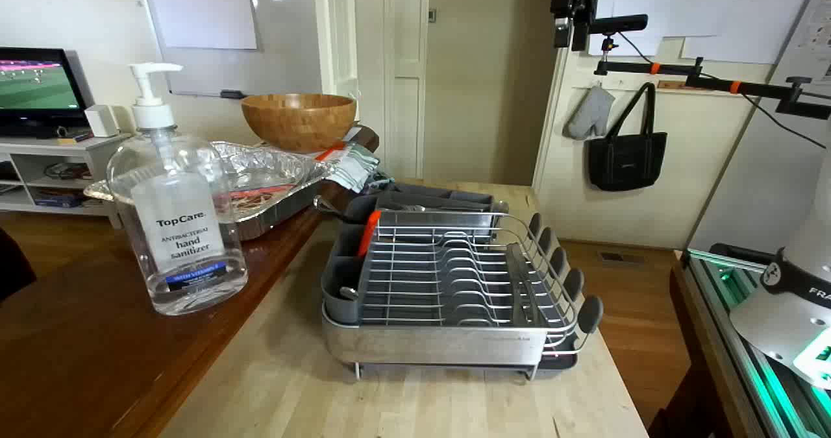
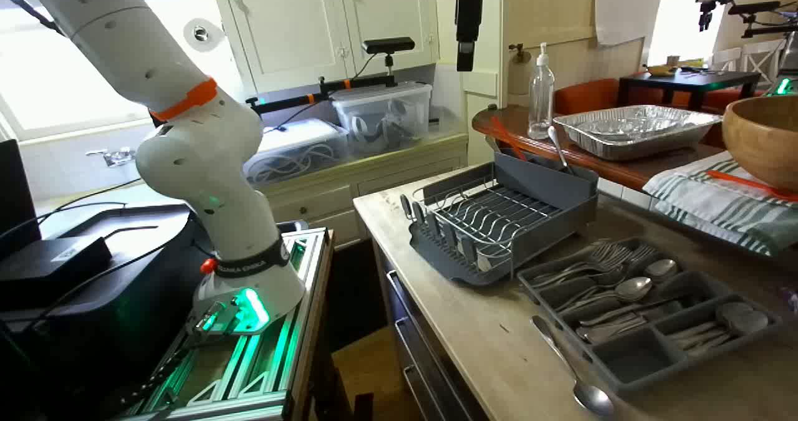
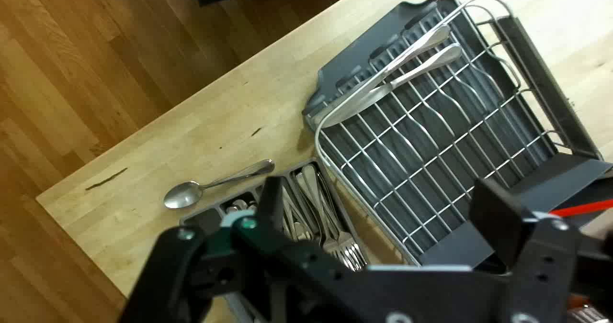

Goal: Put the spoon and knife on the cutlery holder

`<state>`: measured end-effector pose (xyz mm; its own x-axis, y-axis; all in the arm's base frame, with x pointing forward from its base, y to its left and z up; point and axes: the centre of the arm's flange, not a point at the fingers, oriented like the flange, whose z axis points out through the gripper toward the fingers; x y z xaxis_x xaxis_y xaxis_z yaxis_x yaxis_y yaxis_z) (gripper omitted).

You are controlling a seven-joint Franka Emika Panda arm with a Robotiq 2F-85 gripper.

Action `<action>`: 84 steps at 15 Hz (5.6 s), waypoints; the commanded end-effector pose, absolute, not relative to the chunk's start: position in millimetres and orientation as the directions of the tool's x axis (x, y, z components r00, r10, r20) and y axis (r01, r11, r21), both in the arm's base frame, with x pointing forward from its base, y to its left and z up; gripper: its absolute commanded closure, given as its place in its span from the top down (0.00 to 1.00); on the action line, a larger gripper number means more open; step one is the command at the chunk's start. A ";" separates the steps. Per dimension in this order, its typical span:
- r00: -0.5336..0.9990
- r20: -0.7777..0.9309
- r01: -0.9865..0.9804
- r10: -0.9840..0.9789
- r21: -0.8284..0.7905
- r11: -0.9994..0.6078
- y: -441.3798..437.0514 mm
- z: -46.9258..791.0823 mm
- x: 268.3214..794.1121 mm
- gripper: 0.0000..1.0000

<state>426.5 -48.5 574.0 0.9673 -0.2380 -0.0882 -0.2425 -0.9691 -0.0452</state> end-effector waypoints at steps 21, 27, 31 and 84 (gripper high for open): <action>0.523 0.004 -0.851 -0.852 -0.044 -0.523 -167.1 421.0 411.0 1.00; 0.461 -0.096 -0.885 -0.882 0.022 -0.465 -186.4 381.4 397.4 1.00; 0.431 -0.045 -0.902 -0.901 -0.019 -0.430 -183.7 379.7 393.1 1.00; 0.103 0.116 -0.969 -0.988 -0.214 -0.126 -219.5 166.3 440.5 1.00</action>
